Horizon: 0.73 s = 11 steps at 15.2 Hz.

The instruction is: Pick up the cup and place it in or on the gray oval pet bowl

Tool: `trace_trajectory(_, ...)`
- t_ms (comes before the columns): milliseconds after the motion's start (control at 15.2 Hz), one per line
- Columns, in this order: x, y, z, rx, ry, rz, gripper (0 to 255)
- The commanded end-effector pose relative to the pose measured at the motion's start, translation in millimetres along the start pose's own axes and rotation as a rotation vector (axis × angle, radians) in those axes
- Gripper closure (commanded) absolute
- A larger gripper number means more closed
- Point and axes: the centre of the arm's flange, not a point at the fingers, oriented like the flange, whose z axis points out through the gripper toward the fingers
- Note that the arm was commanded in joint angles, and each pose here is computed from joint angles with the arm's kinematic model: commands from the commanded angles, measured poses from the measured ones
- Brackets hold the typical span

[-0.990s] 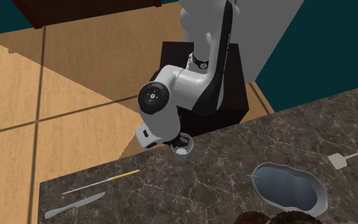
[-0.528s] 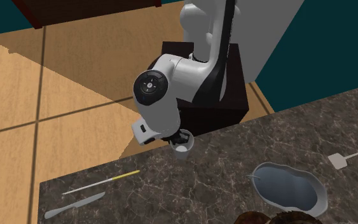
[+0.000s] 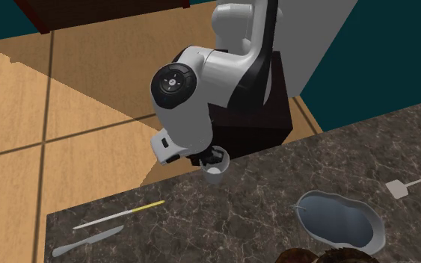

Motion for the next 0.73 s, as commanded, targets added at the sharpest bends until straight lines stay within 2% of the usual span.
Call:
trace_trajectory(0,-0.9,-0.4,-11.2,0.000,0.000,0.000,255)
trace_trajectory(594,-2.9,-4.0,-55.6,0.000,0.000,0.000,255)
trace_trajectory(660,-2.4,-17.2,-56.0,0.000,0.000,0.000,255)
